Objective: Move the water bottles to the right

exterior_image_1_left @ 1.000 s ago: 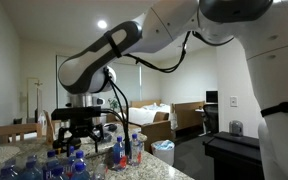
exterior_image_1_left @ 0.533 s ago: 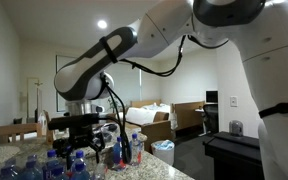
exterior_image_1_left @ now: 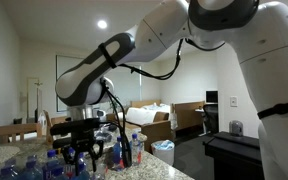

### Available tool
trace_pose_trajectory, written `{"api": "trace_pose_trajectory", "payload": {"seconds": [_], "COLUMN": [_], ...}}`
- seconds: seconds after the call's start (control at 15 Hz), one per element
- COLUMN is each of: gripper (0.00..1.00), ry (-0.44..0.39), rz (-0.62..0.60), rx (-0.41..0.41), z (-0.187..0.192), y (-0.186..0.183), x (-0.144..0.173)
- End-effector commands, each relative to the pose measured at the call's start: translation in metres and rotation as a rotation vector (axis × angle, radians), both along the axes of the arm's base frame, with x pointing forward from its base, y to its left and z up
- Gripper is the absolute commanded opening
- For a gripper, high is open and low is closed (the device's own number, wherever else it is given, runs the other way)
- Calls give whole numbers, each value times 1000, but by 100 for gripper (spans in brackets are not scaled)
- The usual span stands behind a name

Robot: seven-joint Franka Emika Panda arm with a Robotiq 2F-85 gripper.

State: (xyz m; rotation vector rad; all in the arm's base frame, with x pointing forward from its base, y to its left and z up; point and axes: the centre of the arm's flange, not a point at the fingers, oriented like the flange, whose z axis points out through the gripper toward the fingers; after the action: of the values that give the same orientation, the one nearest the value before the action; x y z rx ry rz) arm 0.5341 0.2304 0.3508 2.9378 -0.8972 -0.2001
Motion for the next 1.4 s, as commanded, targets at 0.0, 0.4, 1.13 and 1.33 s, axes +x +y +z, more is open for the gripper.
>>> {"api": "trace_pose_trajectory", "payload": {"seconds": [0.0, 0.4, 1.13, 1.33], "gripper": [27, 47, 62, 48], "ry": [13, 8, -21, -18], "rz": [-19, 54, 175, 184], "rx": [6, 12, 23, 22], "z": [0, 3, 9, 7], "y": [-2, 0, 3, 2], "x": [0, 6, 36, 40]}}
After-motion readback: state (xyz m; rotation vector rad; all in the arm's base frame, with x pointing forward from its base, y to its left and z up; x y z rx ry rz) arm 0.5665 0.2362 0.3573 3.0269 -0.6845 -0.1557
